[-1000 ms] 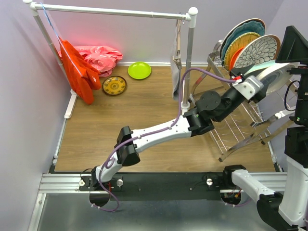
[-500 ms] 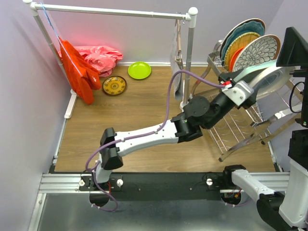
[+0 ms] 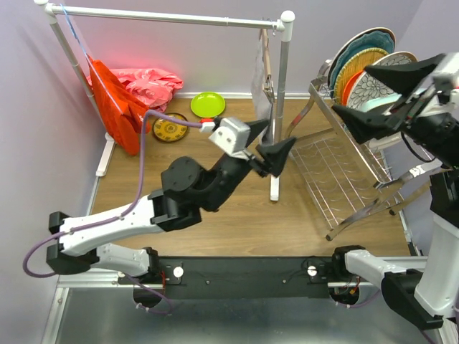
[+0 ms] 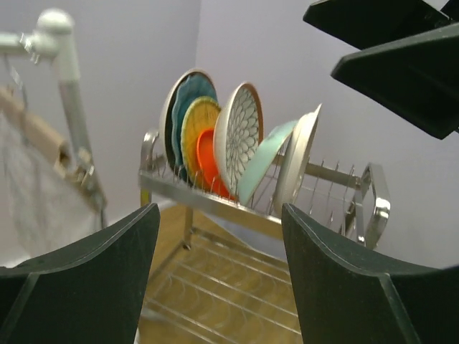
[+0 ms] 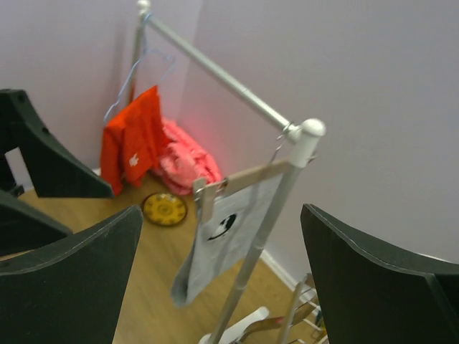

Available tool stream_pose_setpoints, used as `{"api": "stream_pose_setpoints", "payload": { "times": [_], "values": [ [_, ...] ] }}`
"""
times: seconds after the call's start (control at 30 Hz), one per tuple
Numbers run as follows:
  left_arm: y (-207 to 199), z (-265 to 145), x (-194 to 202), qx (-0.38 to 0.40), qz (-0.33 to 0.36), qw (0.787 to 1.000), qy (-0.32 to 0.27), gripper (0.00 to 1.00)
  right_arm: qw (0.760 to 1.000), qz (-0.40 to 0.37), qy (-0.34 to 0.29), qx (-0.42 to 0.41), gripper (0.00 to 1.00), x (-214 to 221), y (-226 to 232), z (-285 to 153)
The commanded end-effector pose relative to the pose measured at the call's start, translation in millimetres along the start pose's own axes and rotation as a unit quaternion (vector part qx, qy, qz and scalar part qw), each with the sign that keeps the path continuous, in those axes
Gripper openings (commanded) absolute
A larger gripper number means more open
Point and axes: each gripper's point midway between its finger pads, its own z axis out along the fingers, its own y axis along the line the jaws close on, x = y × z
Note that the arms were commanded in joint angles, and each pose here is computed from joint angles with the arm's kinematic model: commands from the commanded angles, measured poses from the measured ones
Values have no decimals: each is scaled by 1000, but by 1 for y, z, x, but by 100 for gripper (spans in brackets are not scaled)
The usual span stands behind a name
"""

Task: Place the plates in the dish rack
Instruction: Grab a plate with the left arm

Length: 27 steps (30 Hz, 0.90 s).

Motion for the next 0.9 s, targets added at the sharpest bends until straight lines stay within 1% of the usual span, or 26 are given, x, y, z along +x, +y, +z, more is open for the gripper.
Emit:
{"api": "stream_pose_setpoints", "payload": {
  "times": [0.0, 0.03, 0.07, 0.1, 0.13, 0.17, 0.2, 0.23, 0.3, 0.33, 0.4, 0.43, 0.47, 0.53, 0.57, 0.6, 0.63, 0.67, 0.7, 0.73, 0.77, 0.8, 0.83, 0.87],
  "values": [
    [41, -49, 79, -85, -65, 989, 103, 77, 990, 30, 59, -124, 100, 48, 40, -1],
    [47, -54, 87, -93, -95, 985, 107, 77, 987, 36, 67, -142, 100, 59, 45, -2],
    [56, -65, 116, -101, -102, 981, 131, 78, 985, 35, 72, -155, 100, 65, 50, -4],
    [86, -68, 116, -129, -118, 977, 120, 78, 982, 27, 79, -169, 100, 74, 55, -8],
    [99, -70, 121, -134, -139, 974, 115, 78, 979, 33, 85, -184, 100, 81, 61, -10],
    [102, -78, 144, -120, -174, 968, 134, 77, 976, 39, 93, -191, 100, 87, 63, -11],
    [132, -81, 137, -145, -178, 967, 112, 77, 972, 46, 110, -201, 100, 97, 68, -15],
    [139, -82, 133, -144, -184, 968, 94, 77, 969, 52, 121, -208, 100, 103, 70, -16],
    [156, -89, 141, -153, -181, 967, 93, 77, 962, 74, 153, -211, 98, 122, 68, -16],
    [180, -91, 143, -181, -178, 963, 88, 77, 962, 78, 168, -203, 98, 130, 65, -16],
    [198, -93, 163, -198, -199, 954, 107, 77, 957, 98, 199, -185, 95, 147, 57, -12],
    [222, -96, 167, -227, -201, 947, 107, 77, 957, 99, 215, -168, 94, 155, 50, -11],
    [227, -95, 175, -224, -215, 943, 117, 77, 955, 103, 227, -161, 93, 161, 47, -11],
    [252, -95, 202, -254, -238, 927, 141, 77, 954, 100, 250, -132, 93, 171, 35, -10],
    [274, -93, 201, -270, -247, 920, 140, 77, 954, 99, 255, -122, 93, 175, 32, -10],
    [290, -93, 226, -287, -259, 907, 166, 77, 956, 95, 255, -110, 93, 176, 27, -8],
    [300, -91, 236, -301, -278, 896, 175, 77, 956, 92, 256, -104, 93, 176, 24, -7],
    [317, -82, 229, -303, -291, 891, 170, 77, 956, 90, 261, -95, 96, 178, 21, -8],
    [332, -82, 259, -329, -309, 869, 200, 77, 956, 90, 263, -90, 100, 179, 18, -6],
    [340, -81, 270, -341, -321, 857, 216, 76, 957, 88, 263, -84, 100, 178, 16, -6],
    [349, -61, 260, -339, -329, 857, 206, 76, 957, 86, 265, -76, 100, 179, 13, -5],
    [365, -63, 288, -363, -340, 837, 229, 76, 960, 85, 260, -67, 100, 177, 10, -4],
    [373, -58, 294, -369, -347, 831, 232, 76, 960, 86, 258, -58, 100, 176, 7, -3],
    [379, -40, 286, -360, -359, 833, 218, 75, 960, 88, 264, -44, 100, 180, 2, -3]
  ]
}}
